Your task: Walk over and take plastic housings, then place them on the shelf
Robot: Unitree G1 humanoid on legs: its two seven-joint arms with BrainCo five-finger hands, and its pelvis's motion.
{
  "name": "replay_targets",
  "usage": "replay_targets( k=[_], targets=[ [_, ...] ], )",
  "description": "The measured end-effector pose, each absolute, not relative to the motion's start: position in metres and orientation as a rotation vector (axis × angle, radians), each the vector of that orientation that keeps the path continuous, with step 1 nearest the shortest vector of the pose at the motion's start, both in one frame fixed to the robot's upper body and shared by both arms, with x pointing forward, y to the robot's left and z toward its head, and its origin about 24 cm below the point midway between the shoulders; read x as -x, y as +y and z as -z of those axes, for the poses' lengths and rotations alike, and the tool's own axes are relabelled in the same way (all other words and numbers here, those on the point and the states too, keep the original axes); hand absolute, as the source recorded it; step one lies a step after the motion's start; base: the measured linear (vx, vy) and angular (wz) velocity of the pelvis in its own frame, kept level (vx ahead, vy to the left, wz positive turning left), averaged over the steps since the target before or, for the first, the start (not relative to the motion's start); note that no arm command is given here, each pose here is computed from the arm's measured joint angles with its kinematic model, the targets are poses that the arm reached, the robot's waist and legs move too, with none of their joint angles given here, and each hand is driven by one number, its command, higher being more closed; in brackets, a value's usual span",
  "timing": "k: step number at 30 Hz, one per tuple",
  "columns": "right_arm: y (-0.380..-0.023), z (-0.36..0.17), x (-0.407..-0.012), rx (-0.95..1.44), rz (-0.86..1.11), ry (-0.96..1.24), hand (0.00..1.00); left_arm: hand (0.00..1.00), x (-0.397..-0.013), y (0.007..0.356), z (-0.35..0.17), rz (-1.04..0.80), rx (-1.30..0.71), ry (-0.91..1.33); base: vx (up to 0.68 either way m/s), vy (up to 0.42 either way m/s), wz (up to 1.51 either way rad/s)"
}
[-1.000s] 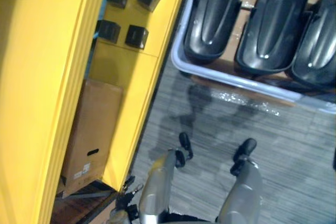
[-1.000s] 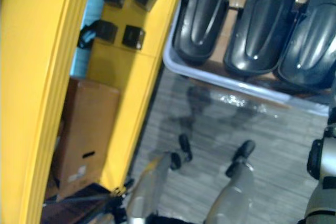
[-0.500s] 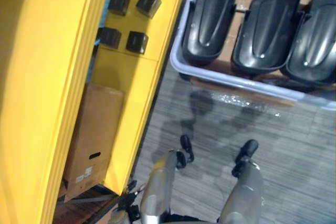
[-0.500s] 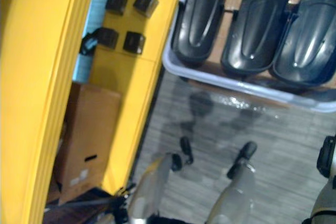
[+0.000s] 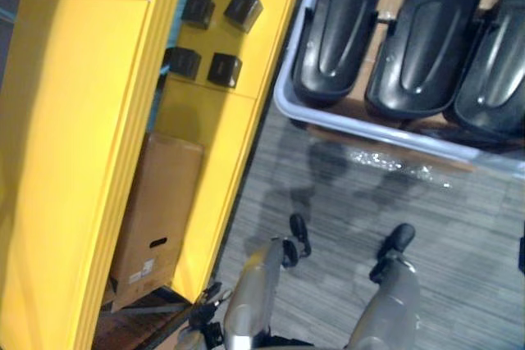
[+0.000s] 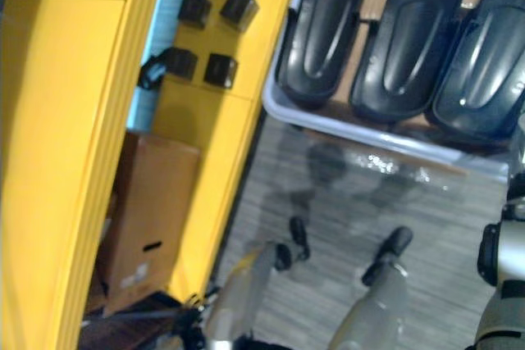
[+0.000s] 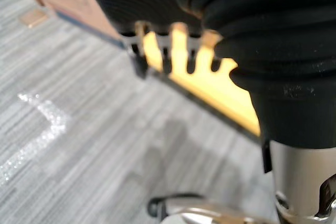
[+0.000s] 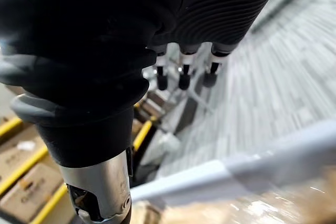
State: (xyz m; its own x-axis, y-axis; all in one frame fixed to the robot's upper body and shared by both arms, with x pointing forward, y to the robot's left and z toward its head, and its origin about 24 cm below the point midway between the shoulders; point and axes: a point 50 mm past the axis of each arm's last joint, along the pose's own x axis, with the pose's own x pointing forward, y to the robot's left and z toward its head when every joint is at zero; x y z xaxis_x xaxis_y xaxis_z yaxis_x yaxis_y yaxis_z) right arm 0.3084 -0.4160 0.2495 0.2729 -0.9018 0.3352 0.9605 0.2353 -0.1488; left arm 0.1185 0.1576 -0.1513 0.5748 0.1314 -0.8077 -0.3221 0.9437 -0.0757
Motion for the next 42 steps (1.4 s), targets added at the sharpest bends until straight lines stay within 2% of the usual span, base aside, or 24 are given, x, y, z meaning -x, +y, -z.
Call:
replay_targets(
  k=[9, 15, 20, 26, 28, 34, 42],
  targets=[
    [-0.412, -0.238, -0.315, 0.385, 1.225, -0.13, 0.0, 0.0, -0.118, 0.157, 0.152, -0.268, 0.226, 0.927, 0.0, 0.0, 0.0],
    [-0.411, -0.232, -0.309, 0.375, 1.363, -0.149, 0.0, 0.0, -0.118, 0.156, 0.151, -0.268, 0.224, 0.92, 0.0, 0.007, 0.04],
    [-0.411, -0.246, -0.298, 0.362, 1.558, -0.287, 0.0, 0.0, -0.119, 0.156, 0.15, -0.248, 0.204, 0.907, 0.0, 0.002, 0.01],
    [-0.395, -0.286, -0.294, 0.386, 1.649, -0.535, 0.0, 0.0, -0.12, 0.155, 0.15, -0.241, 0.203, 0.905, 0.0, 0.0, 0.0],
    [-0.385, -0.3, -0.294, 0.409, 1.624, -0.643, 0.0, 0.0, -0.12, 0.155, 0.15, -0.24, 0.203, 0.905, 0.0, 0.0, 0.0],
    [-0.368, -0.311, -0.304, 0.488, 1.486, -0.711, 0.0, 0.0, -0.12, 0.155, 0.15, -0.239, 0.203, 0.909, 0.0, 0.0, 0.0],
    [-0.364, -0.292, -0.32, 0.475, 1.311, -0.602, 0.0, 0.0, -0.12, 0.156, 0.15, -0.239, 0.204, 0.906, 0.0, 0.0, 0.0]
  ],
)
